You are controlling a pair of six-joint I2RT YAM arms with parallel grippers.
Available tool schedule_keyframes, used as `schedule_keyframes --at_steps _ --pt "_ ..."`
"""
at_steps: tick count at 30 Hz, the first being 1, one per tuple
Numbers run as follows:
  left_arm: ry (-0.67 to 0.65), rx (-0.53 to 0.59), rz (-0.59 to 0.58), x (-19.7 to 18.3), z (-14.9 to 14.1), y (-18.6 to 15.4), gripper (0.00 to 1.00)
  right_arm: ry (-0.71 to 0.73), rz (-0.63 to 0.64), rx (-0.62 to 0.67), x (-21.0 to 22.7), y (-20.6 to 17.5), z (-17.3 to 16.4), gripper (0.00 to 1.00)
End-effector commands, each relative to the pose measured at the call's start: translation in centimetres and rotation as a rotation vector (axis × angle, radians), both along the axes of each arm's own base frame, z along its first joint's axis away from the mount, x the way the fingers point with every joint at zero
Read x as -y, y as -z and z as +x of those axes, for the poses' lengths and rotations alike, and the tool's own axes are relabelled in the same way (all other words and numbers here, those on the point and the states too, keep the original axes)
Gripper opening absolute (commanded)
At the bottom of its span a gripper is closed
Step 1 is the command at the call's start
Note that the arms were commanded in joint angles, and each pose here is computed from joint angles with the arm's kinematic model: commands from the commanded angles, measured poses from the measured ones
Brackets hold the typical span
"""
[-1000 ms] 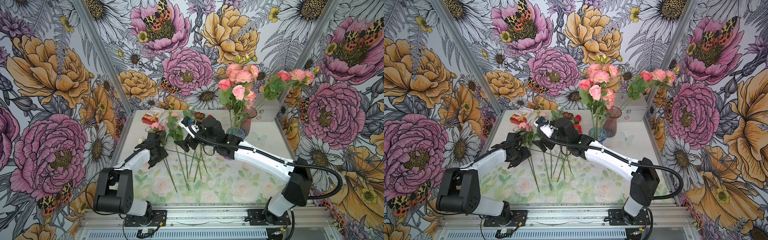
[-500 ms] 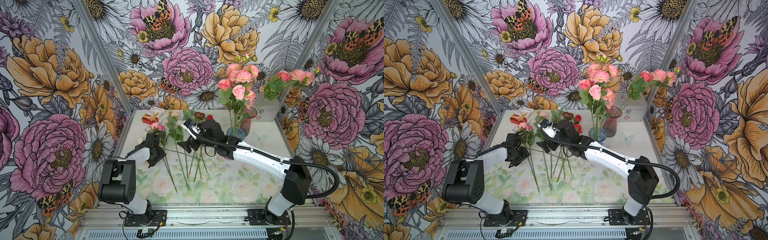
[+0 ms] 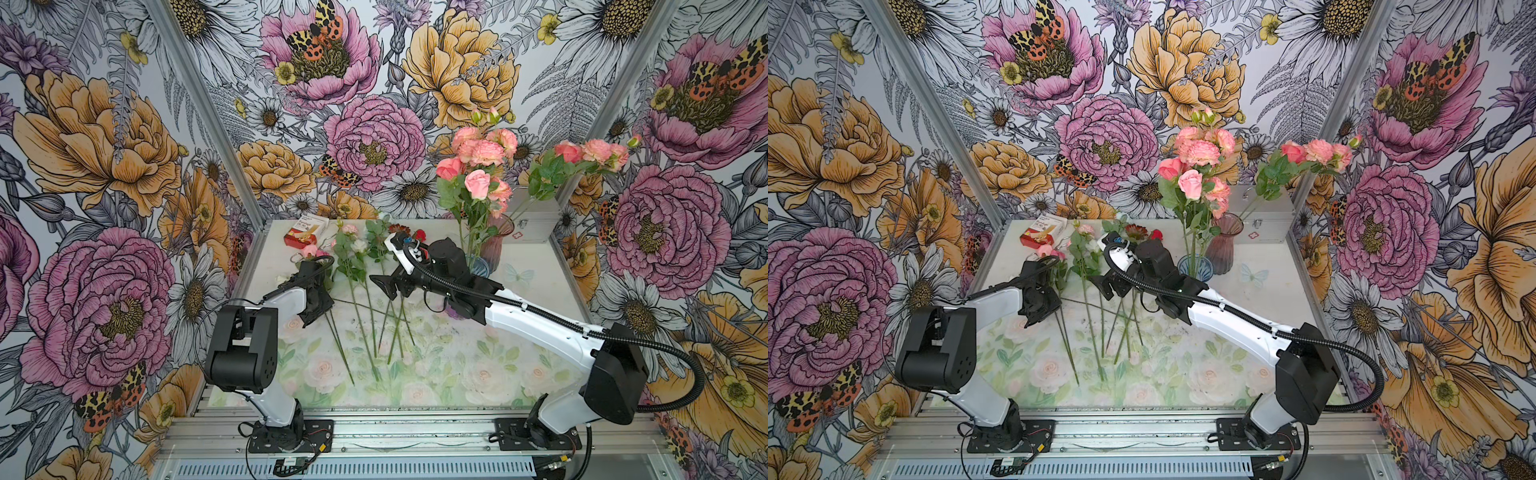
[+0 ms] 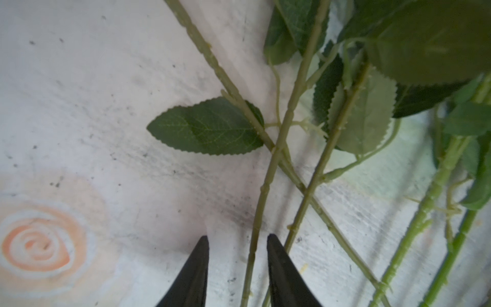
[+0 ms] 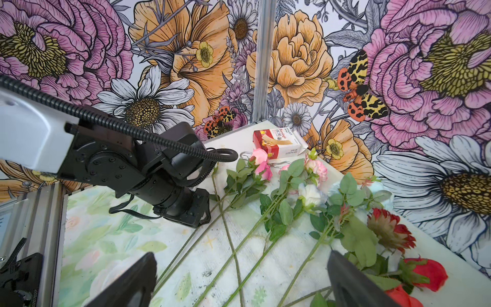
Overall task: Place the pink flowers into the vase
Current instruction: Pick up the flower at the center of the board.
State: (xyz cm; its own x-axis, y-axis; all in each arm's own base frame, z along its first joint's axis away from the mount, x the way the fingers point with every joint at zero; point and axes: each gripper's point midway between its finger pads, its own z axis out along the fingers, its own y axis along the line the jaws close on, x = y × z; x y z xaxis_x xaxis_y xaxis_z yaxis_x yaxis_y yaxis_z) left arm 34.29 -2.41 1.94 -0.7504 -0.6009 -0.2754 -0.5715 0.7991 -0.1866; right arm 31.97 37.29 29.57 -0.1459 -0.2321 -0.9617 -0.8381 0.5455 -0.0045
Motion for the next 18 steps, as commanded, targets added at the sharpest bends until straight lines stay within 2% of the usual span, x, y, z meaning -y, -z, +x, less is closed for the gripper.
schedule_keyframes --at_steps 1,3,6,7,11,12,13,18 --pt "0.048 -0.102 0.051 0.1 -1.5 1.5 0.37 0.025 0.061 0.044 0.7 -2.2 -0.3 0.99" --pt "0.064 -0.119 0.068 0.2 -1.5 1.6 0.36 0.033 0.077 0.060 1.1 -2.7 -0.4 0.99" --pt "0.096 -0.153 0.076 0.6 -1.4 1.7 0.27 0.048 0.097 0.084 1.7 -3.3 -0.7 0.99" --pt "0.108 -0.165 0.076 0.7 -1.4 1.7 0.20 0.053 0.105 0.091 2.0 -3.5 -0.8 0.99" --pt "0.130 -0.178 0.095 1.0 -1.7 1.7 0.18 0.071 0.121 0.115 2.6 -4.2 -1.0 0.99" --pt "0.131 -0.176 0.100 1.0 -1.7 1.6 0.05 0.070 0.123 0.116 2.6 -4.1 -1.1 0.99" --pt "0.130 -0.177 0.107 0.9 -1.8 1.6 0.00 0.069 0.124 0.117 2.7 -4.2 -1.1 0.99" --pt "0.122 -0.129 0.127 0.7 -1.5 0.1 0.00 0.047 0.097 0.097 2.3 -3.8 -1.2 0.99"
